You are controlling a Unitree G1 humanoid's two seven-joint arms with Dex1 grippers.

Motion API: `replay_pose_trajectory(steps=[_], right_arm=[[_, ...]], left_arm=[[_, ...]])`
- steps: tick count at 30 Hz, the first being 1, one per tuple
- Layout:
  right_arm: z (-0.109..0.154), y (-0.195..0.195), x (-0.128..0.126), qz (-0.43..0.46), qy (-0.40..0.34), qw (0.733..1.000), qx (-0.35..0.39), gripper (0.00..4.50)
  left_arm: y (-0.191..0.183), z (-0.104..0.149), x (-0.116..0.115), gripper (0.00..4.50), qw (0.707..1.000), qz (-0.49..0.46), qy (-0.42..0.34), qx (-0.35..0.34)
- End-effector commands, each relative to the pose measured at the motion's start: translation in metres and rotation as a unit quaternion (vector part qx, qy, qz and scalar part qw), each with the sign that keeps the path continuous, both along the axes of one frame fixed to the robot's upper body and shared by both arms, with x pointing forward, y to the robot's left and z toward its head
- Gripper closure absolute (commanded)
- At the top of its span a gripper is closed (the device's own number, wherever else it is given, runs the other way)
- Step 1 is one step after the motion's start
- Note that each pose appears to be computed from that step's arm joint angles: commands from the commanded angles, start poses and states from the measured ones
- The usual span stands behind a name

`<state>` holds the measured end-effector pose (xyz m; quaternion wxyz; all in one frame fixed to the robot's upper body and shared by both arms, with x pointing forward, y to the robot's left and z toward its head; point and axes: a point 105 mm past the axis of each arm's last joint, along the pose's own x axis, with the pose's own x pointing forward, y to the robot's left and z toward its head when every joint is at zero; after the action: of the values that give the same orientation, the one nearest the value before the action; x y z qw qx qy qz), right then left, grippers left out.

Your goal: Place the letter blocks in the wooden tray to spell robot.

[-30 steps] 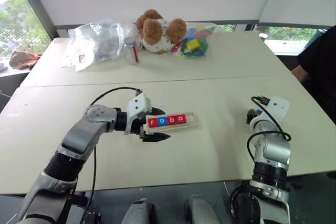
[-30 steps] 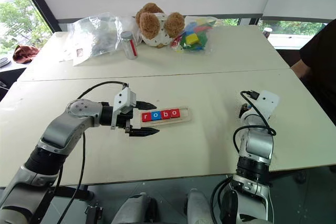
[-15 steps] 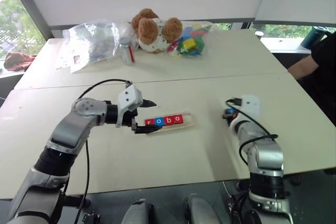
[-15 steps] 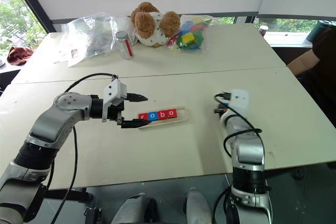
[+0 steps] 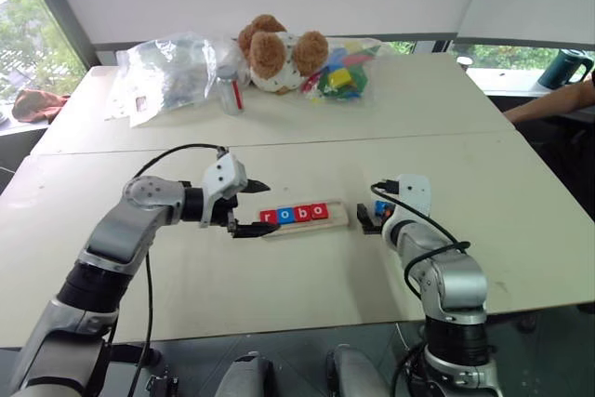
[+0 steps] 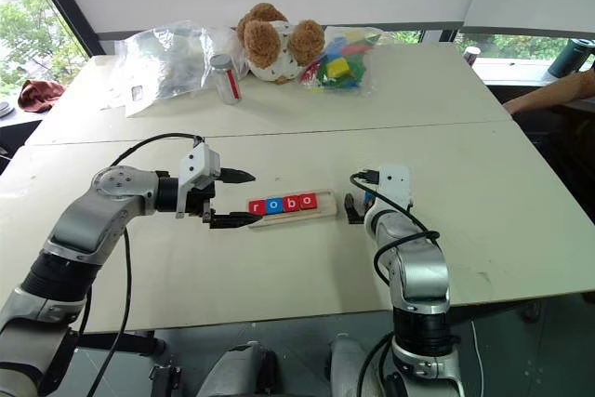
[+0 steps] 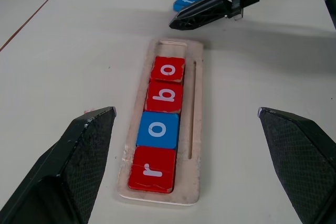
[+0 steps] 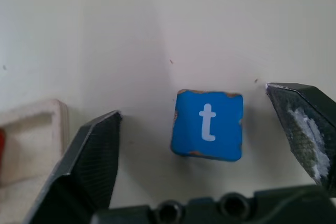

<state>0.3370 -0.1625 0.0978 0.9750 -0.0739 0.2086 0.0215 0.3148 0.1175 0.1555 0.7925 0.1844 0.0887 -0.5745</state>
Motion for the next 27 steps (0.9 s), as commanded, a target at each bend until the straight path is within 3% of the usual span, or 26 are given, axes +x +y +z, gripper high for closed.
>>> replay_pose_trajectory(steps=[1,3,5,7,10,16,22,27], right_arm=[[0.058,0.006,0.010,0.072,-0.089,0.993,-0.006,0.04],[0.079,0.008,0.012,0.162,-0.107,0.981,0.001,0.04],[0.083,0.008,0.004,0.274,-0.093,0.957,-0.016,0.04],[0.077,0.002,-0.013,0.402,-0.067,0.912,-0.047,0.04],[0.057,-0.024,-0.023,0.488,-0.017,0.868,-0.090,0.04],[0.033,-0.054,-0.003,0.536,0.028,0.835,-0.119,0.04],[0.026,-0.058,0.017,0.539,0.028,0.833,-0.121,0.04],[0.016,-0.059,0.017,0.547,0.052,0.829,-0.104,0.04]], left_arm=[[0.012,0.014,0.001,0.00,1.000,0.008,-0.014,-0.003],[0.016,0.017,0.001,0.00,1.000,0.011,-0.013,-0.002],[0.021,0.017,0.001,0.00,1.000,0.013,-0.012,0.003],[0.025,0.017,0.001,0.00,1.000,0.014,-0.010,0.009],[0.030,0.018,0.002,0.00,1.000,0.017,-0.012,0.019],[0.037,0.020,0.005,0.00,0.999,0.031,-0.022,0.027],[0.040,0.016,-0.002,0.00,0.998,0.048,-0.022,0.028],[0.039,0.014,-0.009,0.00,0.998,0.053,-0.016,0.025]])
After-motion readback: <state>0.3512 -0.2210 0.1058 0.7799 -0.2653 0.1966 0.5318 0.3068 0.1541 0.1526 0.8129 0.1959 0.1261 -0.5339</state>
